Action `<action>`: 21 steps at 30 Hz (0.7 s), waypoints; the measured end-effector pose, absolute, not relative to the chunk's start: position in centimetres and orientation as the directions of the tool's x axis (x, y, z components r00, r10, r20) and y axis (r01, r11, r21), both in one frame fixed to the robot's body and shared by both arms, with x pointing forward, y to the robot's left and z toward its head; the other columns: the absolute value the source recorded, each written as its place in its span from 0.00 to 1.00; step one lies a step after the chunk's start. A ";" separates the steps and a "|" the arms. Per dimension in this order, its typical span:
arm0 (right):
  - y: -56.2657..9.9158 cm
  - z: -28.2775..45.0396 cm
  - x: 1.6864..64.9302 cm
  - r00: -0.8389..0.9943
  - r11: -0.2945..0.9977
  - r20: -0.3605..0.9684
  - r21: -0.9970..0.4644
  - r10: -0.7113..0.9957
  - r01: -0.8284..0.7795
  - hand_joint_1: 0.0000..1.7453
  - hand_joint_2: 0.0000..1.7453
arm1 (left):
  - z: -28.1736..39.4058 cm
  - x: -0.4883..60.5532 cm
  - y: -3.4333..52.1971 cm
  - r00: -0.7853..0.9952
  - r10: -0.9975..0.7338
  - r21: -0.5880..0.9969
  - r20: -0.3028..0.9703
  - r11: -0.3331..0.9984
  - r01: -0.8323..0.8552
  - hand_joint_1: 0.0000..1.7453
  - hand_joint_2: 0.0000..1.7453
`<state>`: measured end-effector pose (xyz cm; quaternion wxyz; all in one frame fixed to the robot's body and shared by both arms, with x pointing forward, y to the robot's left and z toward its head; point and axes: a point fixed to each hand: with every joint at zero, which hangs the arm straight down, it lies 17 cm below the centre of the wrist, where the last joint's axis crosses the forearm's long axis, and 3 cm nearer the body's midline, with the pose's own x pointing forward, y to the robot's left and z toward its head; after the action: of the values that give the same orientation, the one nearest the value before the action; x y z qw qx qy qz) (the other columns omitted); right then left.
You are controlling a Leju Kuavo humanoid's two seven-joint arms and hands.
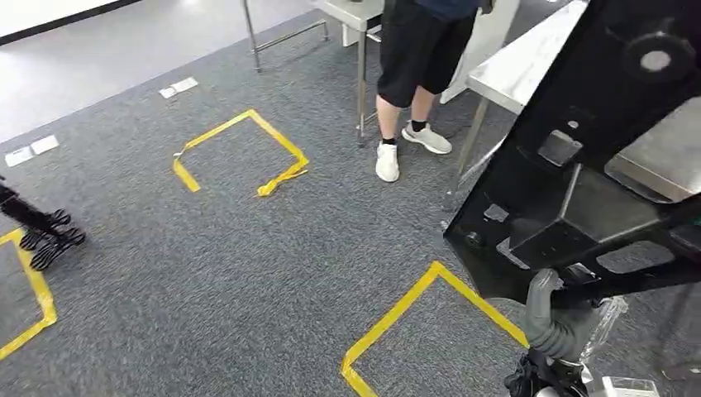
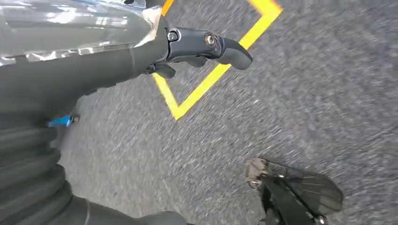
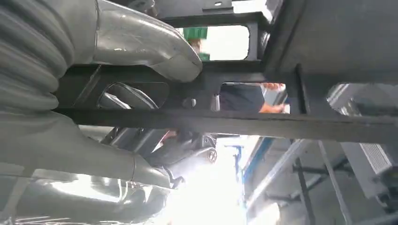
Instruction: Take the parts from the cabinet and place them on the table.
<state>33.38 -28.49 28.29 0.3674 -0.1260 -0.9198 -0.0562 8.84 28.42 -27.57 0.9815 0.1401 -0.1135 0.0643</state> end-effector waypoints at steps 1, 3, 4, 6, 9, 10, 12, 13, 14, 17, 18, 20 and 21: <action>-28.5 28.5 33.4 -0.701 0.962 0.686 0.010 0.192 0.273 1.00 1.00 | -27.6 8.8 28.5 0.966 0.097 0.262 0.238 0.952 -0.160 0.00 1.00; -28.5 28.5 33.3 -0.701 0.962 0.686 0.007 0.195 0.274 1.00 1.00 | -27.6 8.7 28.6 0.967 0.097 0.265 0.235 0.951 -0.160 0.00 1.00; -28.6 28.4 33.3 -0.700 0.961 0.686 0.004 0.199 0.276 1.00 1.00 | -27.6 8.7 28.6 0.967 0.098 0.266 0.235 0.950 -0.161 0.00 1.00; -28.6 28.6 33.2 -0.703 0.961 0.683 0.002 0.200 0.276 1.00 1.00 | -27.6 8.9 28.6 0.966 0.096 0.267 0.239 0.950 -0.160 0.00 1.00; -28.6 28.6 33.3 -0.704 0.962 0.682 0.004 0.198 0.274 1.00 1.00 | -27.6 8.8 28.8 0.966 0.094 0.271 0.240 0.949 -0.159 0.00 1.00; -28.6 28.5 33.3 -0.702 0.962 0.684 0.004 0.197 0.274 1.00 1.00 | -27.6 8.8 28.9 0.966 0.094 0.273 0.240 0.949 -0.160 0.00 1.00; -28.7 28.5 33.3 -0.701 0.962 0.686 0.005 0.196 0.273 1.00 1.00 | -27.5 8.9 29.0 0.966 0.092 0.276 0.241 0.948 -0.159 0.00 1.00; -28.7 28.5 33.3 -0.702 0.962 0.686 0.007 0.193 0.271 1.00 1.00 | -27.5 8.9 29.0 0.966 0.092 0.276 0.241 0.948 -0.159 0.00 1.00; -28.6 28.5 33.3 -0.702 0.963 0.686 0.008 0.191 0.270 1.00 1.00 | -27.5 8.9 29.0 0.966 0.092 0.277 0.241 0.948 -0.159 0.00 1.00; -28.6 28.7 33.4 -0.707 0.964 0.683 0.014 0.185 0.265 1.00 1.00 | -27.5 8.8 29.2 0.967 0.092 0.286 0.239 0.945 -0.160 0.00 1.00; -28.6 28.8 33.4 -0.708 0.965 0.682 0.016 0.182 0.264 1.00 1.00 | -27.5 8.9 29.3 0.967 0.093 0.290 0.237 0.943 -0.162 0.00 1.00; -28.6 28.9 33.5 -0.710 0.965 0.680 0.016 0.182 0.263 1.00 1.00 | -27.5 9.0 29.3 0.968 0.095 0.293 0.230 0.942 -0.163 0.00 1.00; -28.5 28.9 33.5 -0.710 0.965 0.680 0.017 0.180 0.262 1.00 1.00 | -27.5 9.0 29.3 0.969 0.097 0.295 0.228 0.941 -0.164 0.00 1.00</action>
<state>33.48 -28.50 28.88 0.3612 -0.1197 -0.9231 -0.0562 9.03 29.35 -27.49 0.9796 0.1577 -0.1055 0.0667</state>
